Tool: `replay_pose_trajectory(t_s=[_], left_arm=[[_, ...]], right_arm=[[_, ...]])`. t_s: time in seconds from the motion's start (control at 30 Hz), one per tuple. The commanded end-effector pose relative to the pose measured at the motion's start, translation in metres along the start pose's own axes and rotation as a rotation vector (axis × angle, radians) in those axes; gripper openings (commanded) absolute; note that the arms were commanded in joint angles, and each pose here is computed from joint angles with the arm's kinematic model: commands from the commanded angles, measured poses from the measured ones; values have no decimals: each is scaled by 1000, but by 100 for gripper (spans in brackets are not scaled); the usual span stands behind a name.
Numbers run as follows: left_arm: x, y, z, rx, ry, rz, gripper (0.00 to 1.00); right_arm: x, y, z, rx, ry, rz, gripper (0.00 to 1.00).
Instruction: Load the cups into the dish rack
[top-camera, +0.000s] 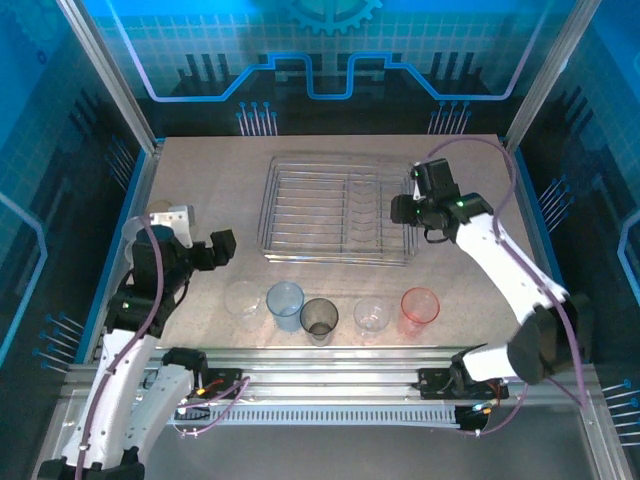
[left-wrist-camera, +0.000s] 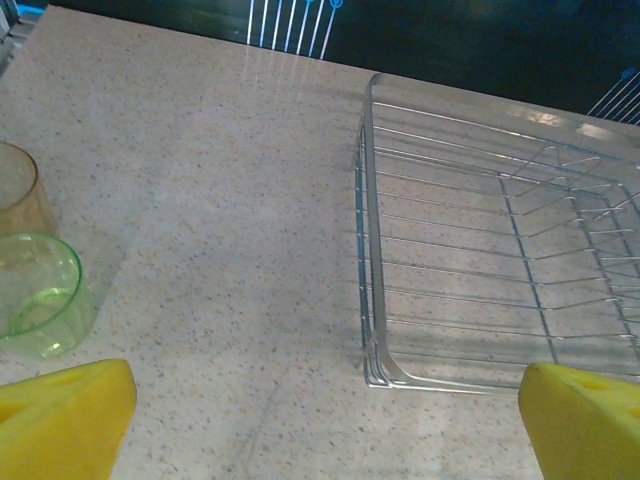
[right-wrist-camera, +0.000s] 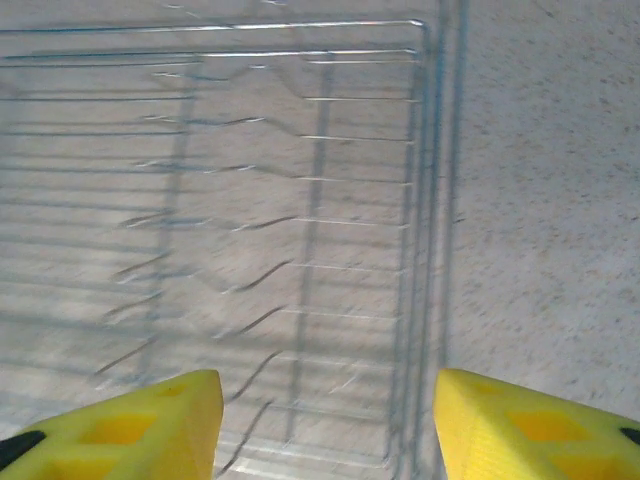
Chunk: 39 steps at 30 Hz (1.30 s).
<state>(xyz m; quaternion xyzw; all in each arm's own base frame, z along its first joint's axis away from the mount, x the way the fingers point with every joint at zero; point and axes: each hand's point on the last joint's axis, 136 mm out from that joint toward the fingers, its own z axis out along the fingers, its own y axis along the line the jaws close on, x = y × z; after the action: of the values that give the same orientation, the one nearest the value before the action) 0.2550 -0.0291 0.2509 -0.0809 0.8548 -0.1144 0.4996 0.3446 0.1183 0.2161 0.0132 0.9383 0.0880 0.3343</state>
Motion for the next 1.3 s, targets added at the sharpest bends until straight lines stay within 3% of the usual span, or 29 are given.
replay_pose_trajectory(t_s=[0.0,0.23,0.57,0.93,1.07,1.27], left_arm=[[23,-2,-7,21,78,-90,99],[48,4,-11,1,133,-164,99],[47,9,-19,-23,111,-164,99],[45,12,-17,-34,94,-162,99],[44,14,-16,-44,86,-162,99],[45,15,-14,-49,88,-155,99]], right_arm=[[24,24,-49,-67,11,25,59],[51,86,-104,-253,7,-17,56],[92,192,-83,-461,232,-491,60],[139,227,-45,-557,446,-720,62],[146,235,-37,-567,485,-778,66],[157,250,-28,-576,506,-845,64]])
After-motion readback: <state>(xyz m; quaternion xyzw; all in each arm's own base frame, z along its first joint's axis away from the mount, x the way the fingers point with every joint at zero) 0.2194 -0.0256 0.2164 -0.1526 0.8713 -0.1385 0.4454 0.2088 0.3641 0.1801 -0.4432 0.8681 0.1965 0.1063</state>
